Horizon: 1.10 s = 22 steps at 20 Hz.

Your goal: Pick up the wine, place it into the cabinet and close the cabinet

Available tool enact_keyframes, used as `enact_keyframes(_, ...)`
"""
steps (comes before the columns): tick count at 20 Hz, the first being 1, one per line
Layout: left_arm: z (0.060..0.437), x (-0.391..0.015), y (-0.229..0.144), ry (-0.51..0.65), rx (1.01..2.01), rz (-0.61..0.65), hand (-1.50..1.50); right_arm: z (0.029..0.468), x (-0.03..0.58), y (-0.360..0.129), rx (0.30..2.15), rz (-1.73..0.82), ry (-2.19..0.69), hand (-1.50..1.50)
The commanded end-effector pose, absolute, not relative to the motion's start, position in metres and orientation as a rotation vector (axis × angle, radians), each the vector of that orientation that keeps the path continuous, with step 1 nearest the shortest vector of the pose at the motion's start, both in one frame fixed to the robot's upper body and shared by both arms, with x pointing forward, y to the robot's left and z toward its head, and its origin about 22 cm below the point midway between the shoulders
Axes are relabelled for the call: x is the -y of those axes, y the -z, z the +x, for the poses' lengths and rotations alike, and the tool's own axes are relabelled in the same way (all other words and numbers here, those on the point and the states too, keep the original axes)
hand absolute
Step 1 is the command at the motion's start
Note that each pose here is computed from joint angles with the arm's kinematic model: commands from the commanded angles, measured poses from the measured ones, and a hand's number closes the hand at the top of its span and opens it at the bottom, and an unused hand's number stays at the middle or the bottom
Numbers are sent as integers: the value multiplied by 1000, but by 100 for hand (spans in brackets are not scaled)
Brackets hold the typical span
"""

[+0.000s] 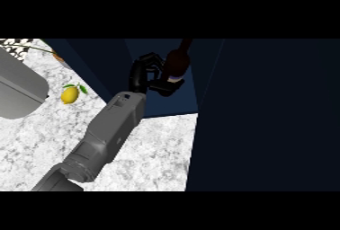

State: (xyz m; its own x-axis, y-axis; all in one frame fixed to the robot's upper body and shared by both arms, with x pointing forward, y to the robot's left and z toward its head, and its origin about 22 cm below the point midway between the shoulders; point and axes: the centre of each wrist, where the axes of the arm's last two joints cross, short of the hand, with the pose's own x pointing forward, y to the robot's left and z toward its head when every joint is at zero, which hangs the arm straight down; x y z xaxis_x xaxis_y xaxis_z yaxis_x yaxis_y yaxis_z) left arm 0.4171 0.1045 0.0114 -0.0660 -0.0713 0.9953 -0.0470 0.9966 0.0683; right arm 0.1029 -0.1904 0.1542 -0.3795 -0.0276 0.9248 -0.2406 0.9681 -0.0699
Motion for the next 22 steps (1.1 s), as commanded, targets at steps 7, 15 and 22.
enact_keyframes(7, 430, -123, -24, 39, 1686, 263, -150, 84, 195, -173, 1959, 332, -198, -150)
enact_keyframes(15, 437, -141, -31, 63, 1696, 391, -150, 80, 193, -168, 1954, 345, -214, -150)
enact_keyframes(22, 444, -135, -49, 52, 1755, 275, -150, 82, 196, -167, 1974, 339, -229, -150)
